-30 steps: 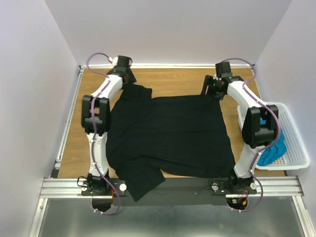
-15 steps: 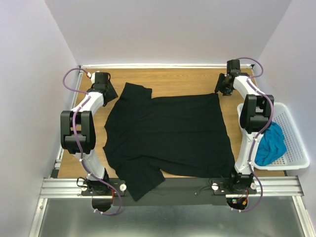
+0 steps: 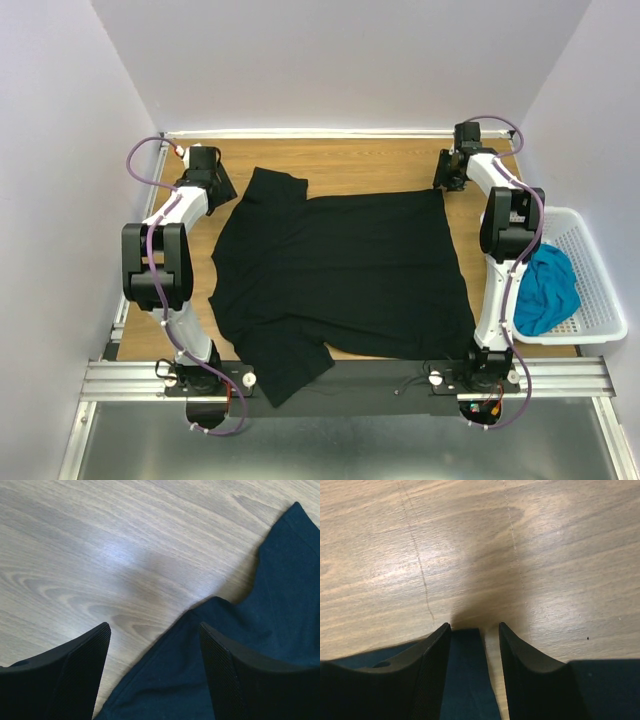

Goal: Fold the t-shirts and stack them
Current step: Flatten the tshirt out

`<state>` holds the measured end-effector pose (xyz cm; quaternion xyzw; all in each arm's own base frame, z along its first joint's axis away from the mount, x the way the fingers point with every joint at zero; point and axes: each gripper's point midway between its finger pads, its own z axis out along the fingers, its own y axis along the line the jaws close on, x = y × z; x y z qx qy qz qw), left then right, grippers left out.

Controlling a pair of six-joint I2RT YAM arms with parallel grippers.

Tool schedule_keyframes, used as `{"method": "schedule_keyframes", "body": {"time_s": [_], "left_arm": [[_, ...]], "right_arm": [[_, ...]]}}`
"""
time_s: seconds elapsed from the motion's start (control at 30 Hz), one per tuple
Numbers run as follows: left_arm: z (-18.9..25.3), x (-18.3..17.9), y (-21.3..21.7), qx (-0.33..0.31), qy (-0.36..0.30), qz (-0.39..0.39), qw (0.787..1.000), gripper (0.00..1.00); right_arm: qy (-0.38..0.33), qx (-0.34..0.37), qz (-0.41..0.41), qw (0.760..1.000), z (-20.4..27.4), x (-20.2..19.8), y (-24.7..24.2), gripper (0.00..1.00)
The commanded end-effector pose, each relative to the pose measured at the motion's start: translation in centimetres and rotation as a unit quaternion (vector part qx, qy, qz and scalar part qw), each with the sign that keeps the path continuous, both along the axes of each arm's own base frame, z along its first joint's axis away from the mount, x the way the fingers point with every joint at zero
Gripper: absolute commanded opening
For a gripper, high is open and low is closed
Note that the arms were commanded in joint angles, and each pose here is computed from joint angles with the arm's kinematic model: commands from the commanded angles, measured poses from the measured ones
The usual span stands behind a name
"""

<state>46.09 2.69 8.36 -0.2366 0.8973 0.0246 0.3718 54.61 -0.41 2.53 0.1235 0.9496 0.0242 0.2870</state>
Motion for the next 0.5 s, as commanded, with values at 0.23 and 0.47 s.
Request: {"method": "schedule_keyframes", "body": {"time_s": [0.23, 0.47], "left_arm": [[0.8, 1.7, -0.2, -0.002, -0.005, -0.014, 1.0, 0.79], [1.1, 2.2, -0.5, -0.012, -0.008, -0.018, 1.0, 0.79]], "right_arm": [[0.044, 0.01, 0.042, 0.998, -3.0, -2.8, 0.9, 0.48], [0.024, 0.016, 0.027, 0.999, -1.5, -1.8, 0.8, 0.48]]}}
